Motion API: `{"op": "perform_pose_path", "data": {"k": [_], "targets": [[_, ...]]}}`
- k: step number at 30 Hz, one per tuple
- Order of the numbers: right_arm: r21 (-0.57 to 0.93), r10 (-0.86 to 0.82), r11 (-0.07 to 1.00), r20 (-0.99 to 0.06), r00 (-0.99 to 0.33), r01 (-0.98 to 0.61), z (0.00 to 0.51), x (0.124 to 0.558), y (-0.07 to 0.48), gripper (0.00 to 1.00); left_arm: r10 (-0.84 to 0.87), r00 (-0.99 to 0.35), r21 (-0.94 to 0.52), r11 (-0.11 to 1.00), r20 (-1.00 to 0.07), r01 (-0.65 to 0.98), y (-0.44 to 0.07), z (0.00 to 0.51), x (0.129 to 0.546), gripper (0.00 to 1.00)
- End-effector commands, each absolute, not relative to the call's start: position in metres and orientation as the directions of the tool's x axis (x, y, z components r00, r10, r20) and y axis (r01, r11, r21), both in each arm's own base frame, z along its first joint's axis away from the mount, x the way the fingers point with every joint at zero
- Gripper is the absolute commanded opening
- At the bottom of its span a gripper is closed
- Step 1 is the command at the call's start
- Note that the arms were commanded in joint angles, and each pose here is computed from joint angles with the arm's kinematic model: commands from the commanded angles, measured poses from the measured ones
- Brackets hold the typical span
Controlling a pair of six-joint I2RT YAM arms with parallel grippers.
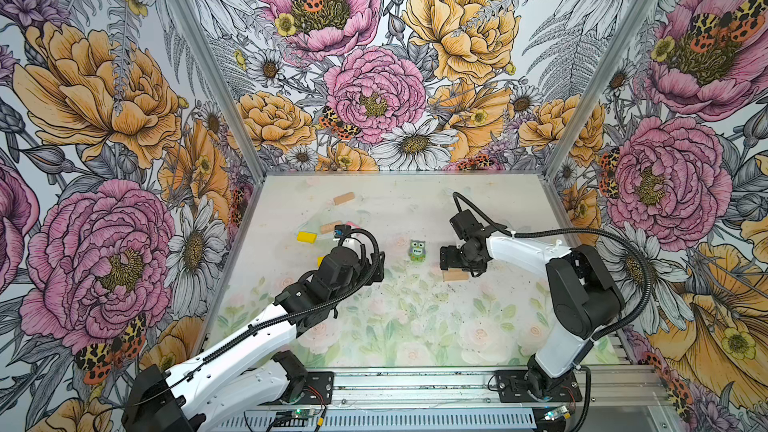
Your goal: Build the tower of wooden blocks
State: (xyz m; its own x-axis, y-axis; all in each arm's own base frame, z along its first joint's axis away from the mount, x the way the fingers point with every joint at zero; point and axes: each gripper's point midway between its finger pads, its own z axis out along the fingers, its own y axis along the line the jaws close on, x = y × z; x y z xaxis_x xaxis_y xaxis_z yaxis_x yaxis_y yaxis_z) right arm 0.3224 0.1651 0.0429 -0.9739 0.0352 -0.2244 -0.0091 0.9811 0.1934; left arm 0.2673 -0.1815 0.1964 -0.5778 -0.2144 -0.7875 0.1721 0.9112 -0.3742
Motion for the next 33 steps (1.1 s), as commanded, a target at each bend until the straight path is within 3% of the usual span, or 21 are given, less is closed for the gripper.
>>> {"op": "perform_pose_path", "data": {"k": [1,9,21,29,33], "targets": [[0.239,0.034,0.970,-0.332,-0.943,-0.050,0.087,0.334,0.171,1.00,-0.235,-0.553,-0.395,0.899,-0.799,0.189,-0.181,0.215,0.270,0.97],[0.272,0.042,0.958,-0.453,-0.890,-0.094,0.159,0.329,0.168,1.00,-0.269,-0.526,-0.383,0.916,-0.807,0.118,-0.166,0.236,0.273,0.98],[0.287,0.052,0.953,-0.480,-0.876,-0.100,0.175,0.308,0.177,1.00,-0.352,-0.600,-0.356,0.927,-0.718,-0.118,-0.130,0.216,0.301,0.91],[0.256,0.017,0.958,-0.499,-0.867,-0.129,0.175,0.352,0.199,1.00,-0.395,-0.660,-0.308,0.917,-0.639,-0.251,-0.098,0.177,0.355,0.87],[0.349,0.039,0.926,-0.467,-0.884,-0.143,0.175,0.374,0.221,1.00,-0.430,-0.692,-0.328,0.901,-0.579,-0.286,-0.098,0.166,0.383,0.84]]}}
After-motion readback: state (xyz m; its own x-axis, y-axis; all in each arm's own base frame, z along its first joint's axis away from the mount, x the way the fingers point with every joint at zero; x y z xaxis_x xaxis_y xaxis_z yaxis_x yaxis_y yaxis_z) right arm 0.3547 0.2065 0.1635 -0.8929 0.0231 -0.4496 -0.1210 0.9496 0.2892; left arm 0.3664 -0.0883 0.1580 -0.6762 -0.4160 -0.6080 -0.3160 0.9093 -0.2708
